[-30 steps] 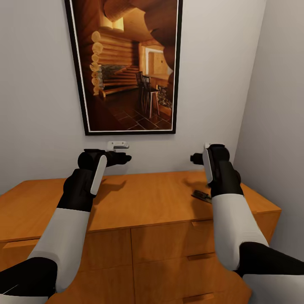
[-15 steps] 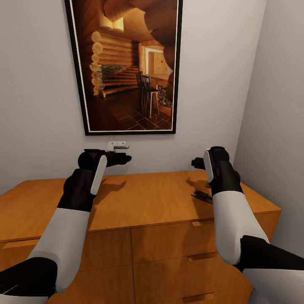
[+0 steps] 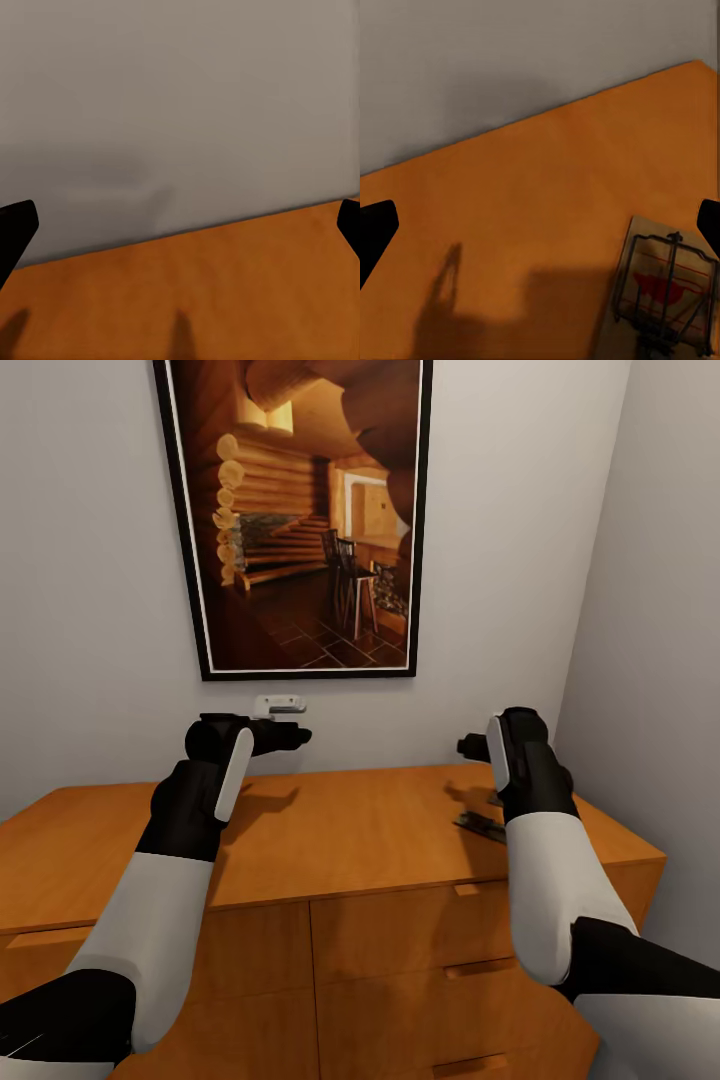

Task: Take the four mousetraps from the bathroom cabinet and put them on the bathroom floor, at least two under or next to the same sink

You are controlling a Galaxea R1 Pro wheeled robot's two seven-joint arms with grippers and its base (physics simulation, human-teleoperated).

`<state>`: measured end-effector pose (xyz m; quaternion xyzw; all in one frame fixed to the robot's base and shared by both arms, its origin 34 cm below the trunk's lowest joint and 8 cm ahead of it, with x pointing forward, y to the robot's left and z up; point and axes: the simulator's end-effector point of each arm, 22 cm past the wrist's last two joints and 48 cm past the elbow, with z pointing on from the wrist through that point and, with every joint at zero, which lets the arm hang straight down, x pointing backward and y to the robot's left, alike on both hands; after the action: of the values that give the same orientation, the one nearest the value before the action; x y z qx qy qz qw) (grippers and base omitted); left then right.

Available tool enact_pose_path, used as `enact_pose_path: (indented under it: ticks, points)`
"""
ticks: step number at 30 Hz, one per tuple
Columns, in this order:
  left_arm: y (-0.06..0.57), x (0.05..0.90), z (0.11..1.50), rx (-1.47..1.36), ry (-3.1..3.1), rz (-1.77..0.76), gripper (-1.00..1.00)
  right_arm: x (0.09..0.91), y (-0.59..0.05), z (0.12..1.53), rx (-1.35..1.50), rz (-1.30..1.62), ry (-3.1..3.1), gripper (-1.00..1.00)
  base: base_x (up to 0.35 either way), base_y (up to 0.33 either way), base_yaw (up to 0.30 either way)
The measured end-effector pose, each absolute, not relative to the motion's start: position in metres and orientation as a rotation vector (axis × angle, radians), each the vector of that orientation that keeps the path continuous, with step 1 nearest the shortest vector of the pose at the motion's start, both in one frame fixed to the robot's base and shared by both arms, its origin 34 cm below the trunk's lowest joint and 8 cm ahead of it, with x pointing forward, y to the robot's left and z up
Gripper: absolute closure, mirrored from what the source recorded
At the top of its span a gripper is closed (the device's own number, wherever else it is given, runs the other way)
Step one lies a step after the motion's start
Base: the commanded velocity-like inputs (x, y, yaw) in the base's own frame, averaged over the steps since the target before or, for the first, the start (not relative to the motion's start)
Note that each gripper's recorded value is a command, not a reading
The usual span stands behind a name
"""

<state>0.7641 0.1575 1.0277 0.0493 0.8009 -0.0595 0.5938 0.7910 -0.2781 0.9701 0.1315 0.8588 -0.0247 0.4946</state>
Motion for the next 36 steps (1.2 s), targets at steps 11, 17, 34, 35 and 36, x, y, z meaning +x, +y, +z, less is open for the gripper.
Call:
enact_pose_path:
  ticks: [11, 17, 34, 35, 36]
  points:
    - [0.1566, 0.7642, 1.0277, 0.115, 1.861, -0.14, -1.0, 0.7897, -0.2869, 0.9665, 0.354, -0.055, 2.085, -1.0, -0.14, 0.0, 0.0]
    - [0.1565, 0.7641, 1.0274, 0.115, 1.862, -0.141, -1.0, 0.7892, -0.2882, 0.9663, 0.359, -0.059, 2.086, -1.0, -0.104, 0.0, 0.0]
    - [0.1564, 0.7643, 1.0267, 0.116, 1.864, -0.14, -1.0, 0.7889, -0.288, 0.9655, 0.361, -0.06, 2.088, -1.0, -0.015, 0.0, 0.0]
    - [0.1564, 0.7643, 1.0266, 0.116, 1.864, -0.14, -1.0, 0.789, -0.2878, 0.965, 0.361, -0.059, 2.089, -1.0, -0.001, 0.0, 0.0]
    - [0.1564, 0.7643, 1.0266, 0.116, 1.864, -0.14, -1.0, 0.789, -0.2876, 0.9644, 0.361, -0.059, 2.091, -1.0, -0.001, 0.0, 0.0]
